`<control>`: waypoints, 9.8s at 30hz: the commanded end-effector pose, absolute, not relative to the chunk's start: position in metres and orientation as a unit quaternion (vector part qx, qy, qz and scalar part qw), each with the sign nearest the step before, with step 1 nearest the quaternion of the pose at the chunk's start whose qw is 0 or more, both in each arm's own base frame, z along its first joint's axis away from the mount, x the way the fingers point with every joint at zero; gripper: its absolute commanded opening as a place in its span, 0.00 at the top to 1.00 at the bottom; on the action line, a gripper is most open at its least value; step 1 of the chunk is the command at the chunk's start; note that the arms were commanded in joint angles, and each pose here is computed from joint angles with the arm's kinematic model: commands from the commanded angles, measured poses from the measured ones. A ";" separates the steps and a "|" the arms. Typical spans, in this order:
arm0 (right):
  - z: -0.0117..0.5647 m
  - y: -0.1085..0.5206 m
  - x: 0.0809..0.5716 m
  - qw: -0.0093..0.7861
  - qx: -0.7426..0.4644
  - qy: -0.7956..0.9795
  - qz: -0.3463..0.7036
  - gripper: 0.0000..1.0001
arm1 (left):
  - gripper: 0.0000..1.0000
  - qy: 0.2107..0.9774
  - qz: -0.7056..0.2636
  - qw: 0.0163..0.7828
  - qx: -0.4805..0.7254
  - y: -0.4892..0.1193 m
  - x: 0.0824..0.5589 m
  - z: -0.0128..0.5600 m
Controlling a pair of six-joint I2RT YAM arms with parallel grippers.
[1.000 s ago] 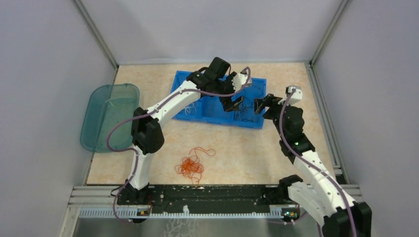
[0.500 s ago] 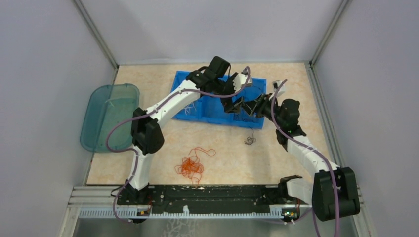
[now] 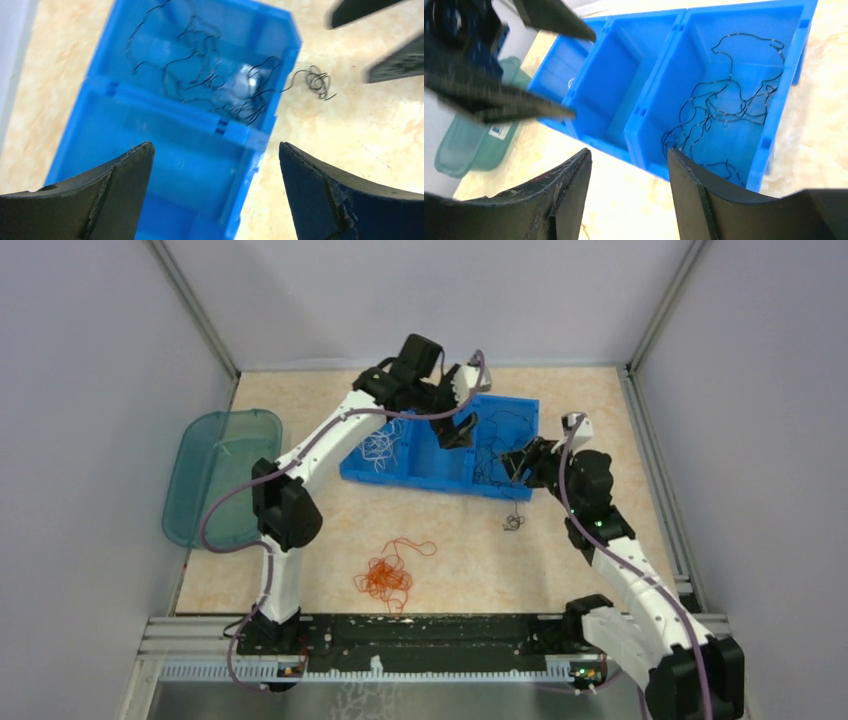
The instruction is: Untangle the cables
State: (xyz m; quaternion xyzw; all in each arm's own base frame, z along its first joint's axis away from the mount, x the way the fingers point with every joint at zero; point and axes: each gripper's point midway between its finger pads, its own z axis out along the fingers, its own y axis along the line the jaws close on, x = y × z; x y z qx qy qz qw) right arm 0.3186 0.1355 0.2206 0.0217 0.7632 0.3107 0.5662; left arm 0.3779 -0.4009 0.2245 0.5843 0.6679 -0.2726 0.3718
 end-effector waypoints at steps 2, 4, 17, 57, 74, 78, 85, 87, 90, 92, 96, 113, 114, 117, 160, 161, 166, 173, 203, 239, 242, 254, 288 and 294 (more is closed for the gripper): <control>0.192 0.127 0.279 0.525 0.009 0.822 0.222 0.41 | 0.00 0.703 -0.251 0.405 0.528 -0.329 0.395 0.279; 0.170 0.124 0.265 0.492 0.026 0.846 0.205 0.41 | 0.00 0.714 -0.243 0.404 0.517 -0.304 0.393 0.285; 0.064 0.124 0.260 0.381 0.101 0.906 0.155 0.46 | 0.00 0.696 -0.167 0.437 0.544 -0.217 0.328 0.294; 0.170 0.157 0.452 0.486 0.016 0.864 0.132 1.00 | 0.00 0.670 -0.164 0.495 0.528 -0.199 0.285 0.326; 0.221 0.164 0.473 0.502 -0.012 0.860 0.085 0.45 | 0.00 0.670 -0.163 0.488 0.534 -0.192 0.269 0.316; 0.255 0.173 0.449 0.517 -0.038 0.850 0.090 0.37 | 0.00 0.668 -0.166 0.490 0.535 -0.193 0.268 0.315; 0.259 0.244 0.355 0.541 -0.157 0.805 0.187 0.30 | 0.00 0.661 -0.162 0.474 0.558 -0.187 0.255 0.297; 0.246 0.270 0.316 0.540 -0.214 0.781 0.228 0.30 | 0.00 0.660 -0.154 0.469 0.566 -0.182 0.250 0.289; 0.203 0.294 0.264 0.494 -0.283 0.774 0.279 0.32 | 0.00 0.658 -0.142 0.467 0.573 -0.175 0.245 0.279; 0.178 0.304 0.237 0.455 -0.320 0.773 0.306 0.33 | 0.00 0.660 -0.136 0.466 0.574 -0.171 0.243 0.272; 0.137 0.313 0.206 0.376 -0.353 0.788 0.337 0.36 | 0.00 0.662 -0.135 0.464 0.573 -0.168 0.240 0.266; 0.059 0.339 0.198 0.243 -0.351 0.836 0.345 0.48 | 0.00 0.636 -0.121 0.488 0.585 -0.164 0.230 0.279; 0.058 0.341 0.199 0.243 -0.347 0.836 0.348 0.50 | 0.00 0.636 -0.121 0.488 0.586 -0.163 0.229 0.278; 0.059 0.343 0.202 0.249 -0.333 0.838 0.353 0.55 | 0.00 0.634 -0.122 0.489 0.586 -0.164 0.228 0.279; 0.052 0.337 0.187 0.179 -0.124 0.877 0.428 0.83 | 0.00 0.594 -0.128 0.514 0.605 -0.164 0.208 0.289; 0.054 0.338 0.188 0.182 -0.123 0.876 0.430 0.88 | 0.00 0.594 -0.128 0.514 0.605 -0.164 0.208 0.289; 0.104 0.346 0.204 0.248 -0.145 0.840 0.460 1.00 | 0.00 0.601 -0.153 0.517 0.590 -0.169 0.203 0.288; 0.241 0.366 0.207 0.351 -0.207 0.728 0.551 1.00 | 0.00 0.586 -0.244 0.571 0.521 -0.186 0.182 0.303; 0.393 0.390 0.134 0.369 -0.311 0.539 0.690 1.00 | 0.27 0.541 -0.329 0.571 0.523 -0.212 0.173 0.287; 0.375 0.362 0.137 0.545 -0.378 0.458 0.592 0.20 | 0.99 0.500 -0.458 0.531 0.507 -0.229 0.136 0.391; 0.380 0.378 0.146 0.549 -0.369 0.454 0.596 0.22 | 0.99 0.501 -0.465 0.529 0.503 -0.230 0.136 0.395; 0.350 0.416 0.176 0.590 -0.336 0.470 0.564 0.45 | 0.99 0.489 -0.474 0.534 0.501 -0.235 0.141 0.423; 0.200 0.416 0.183 0.518 -0.294 0.601 0.532 0.51 | 0.99 0.411 -0.446 0.610 0.510 -0.231 0.134 0.504; 0.167 0.411 0.181 0.497 -0.282 0.627 0.530 0.51 | 0.99 0.373 -0.412 0.654 0.513 -0.227 0.134 0.541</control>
